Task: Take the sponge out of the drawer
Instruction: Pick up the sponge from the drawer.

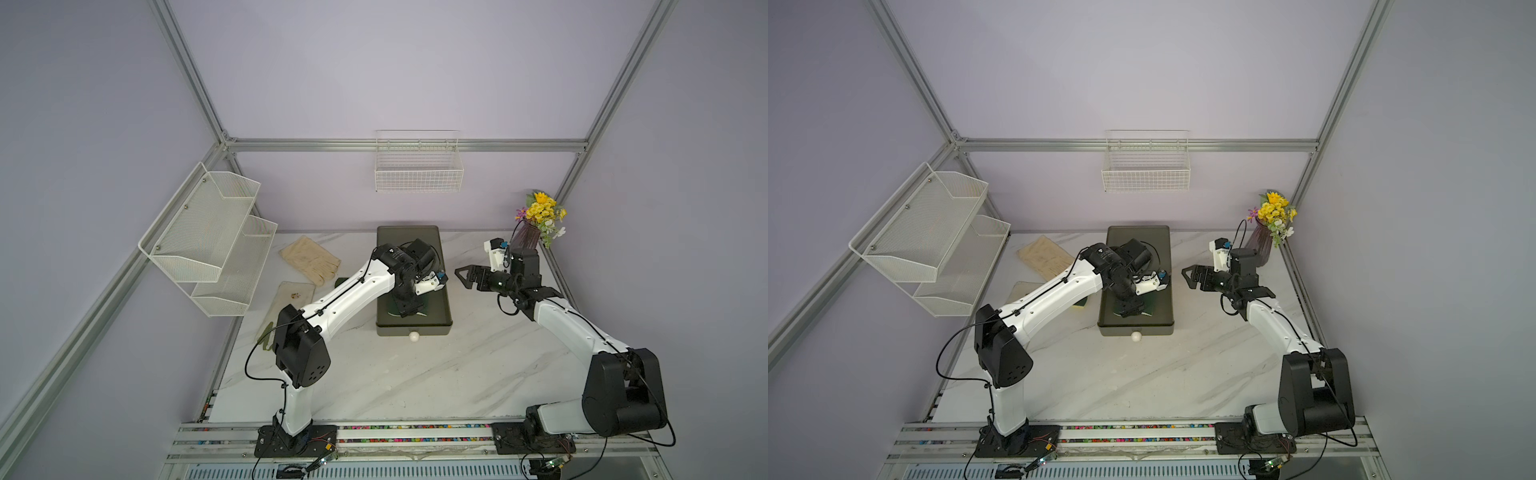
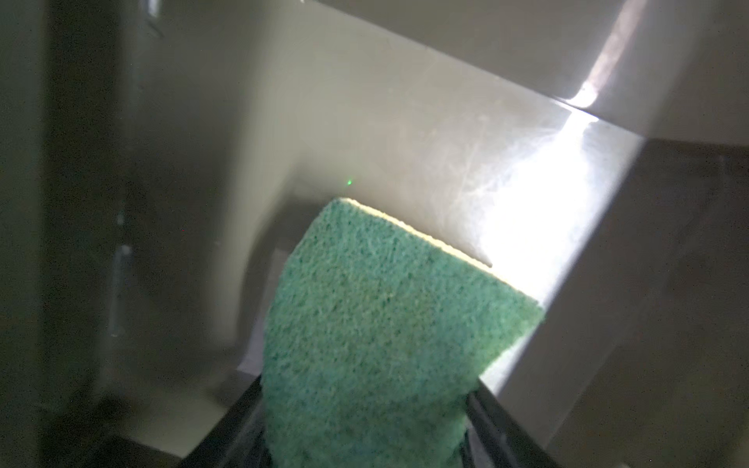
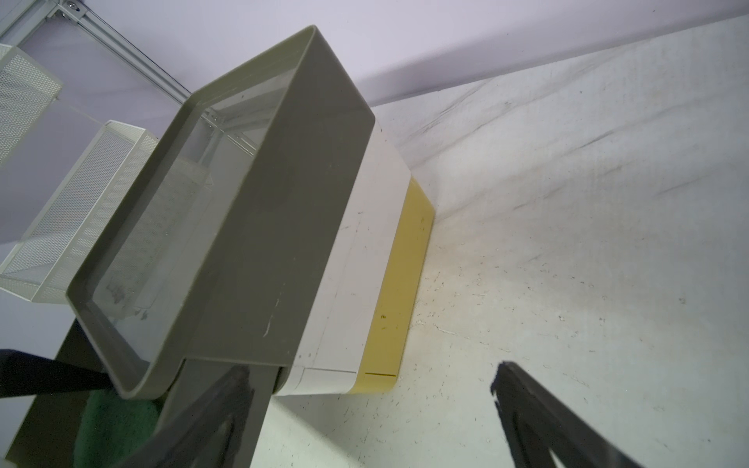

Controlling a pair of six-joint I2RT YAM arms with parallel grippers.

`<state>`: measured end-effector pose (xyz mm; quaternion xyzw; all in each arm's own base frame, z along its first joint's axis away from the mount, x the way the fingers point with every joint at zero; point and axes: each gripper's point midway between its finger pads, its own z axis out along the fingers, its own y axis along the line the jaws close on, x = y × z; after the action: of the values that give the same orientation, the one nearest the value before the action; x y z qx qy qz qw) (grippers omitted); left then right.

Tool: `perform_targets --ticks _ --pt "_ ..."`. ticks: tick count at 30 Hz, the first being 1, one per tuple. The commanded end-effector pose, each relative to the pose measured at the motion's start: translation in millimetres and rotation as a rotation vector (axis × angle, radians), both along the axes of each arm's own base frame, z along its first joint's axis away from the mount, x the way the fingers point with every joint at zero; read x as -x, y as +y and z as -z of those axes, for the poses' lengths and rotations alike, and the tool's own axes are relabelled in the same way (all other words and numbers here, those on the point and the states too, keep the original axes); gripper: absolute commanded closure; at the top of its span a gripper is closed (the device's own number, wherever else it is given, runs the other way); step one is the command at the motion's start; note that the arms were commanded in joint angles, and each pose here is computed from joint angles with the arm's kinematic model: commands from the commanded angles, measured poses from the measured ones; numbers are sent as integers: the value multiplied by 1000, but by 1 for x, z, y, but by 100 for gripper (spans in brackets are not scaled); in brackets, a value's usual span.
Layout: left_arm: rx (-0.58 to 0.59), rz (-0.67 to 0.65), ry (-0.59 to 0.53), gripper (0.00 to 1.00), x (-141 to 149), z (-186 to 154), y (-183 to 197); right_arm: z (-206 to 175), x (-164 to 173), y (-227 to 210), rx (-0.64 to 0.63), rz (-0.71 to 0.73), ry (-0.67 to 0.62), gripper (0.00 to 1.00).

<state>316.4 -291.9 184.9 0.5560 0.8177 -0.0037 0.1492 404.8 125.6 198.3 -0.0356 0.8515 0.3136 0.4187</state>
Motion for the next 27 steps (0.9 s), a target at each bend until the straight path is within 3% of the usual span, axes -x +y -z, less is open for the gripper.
perform_targets --ticks 1,10,15,21,27 --pt "23 -35 -39 38 -8 -11 -4 1 -1 -1 -1 -3 -11 3" --pt "69 -44 -28 36 -3 -20 -9 3 -2 -1 -1 -3 -5 3" --pt "35 -173 -39 35 -11 -13 1 2 -2 0 -2 -4 -7 3" --pt "72 -297 -6 35 -7 -13 2 3 -2 0 -2 -6 -6 3" --pt "115 -381 8 21 -4 -20 4 3 -1 0 -5 -7 -4 3"
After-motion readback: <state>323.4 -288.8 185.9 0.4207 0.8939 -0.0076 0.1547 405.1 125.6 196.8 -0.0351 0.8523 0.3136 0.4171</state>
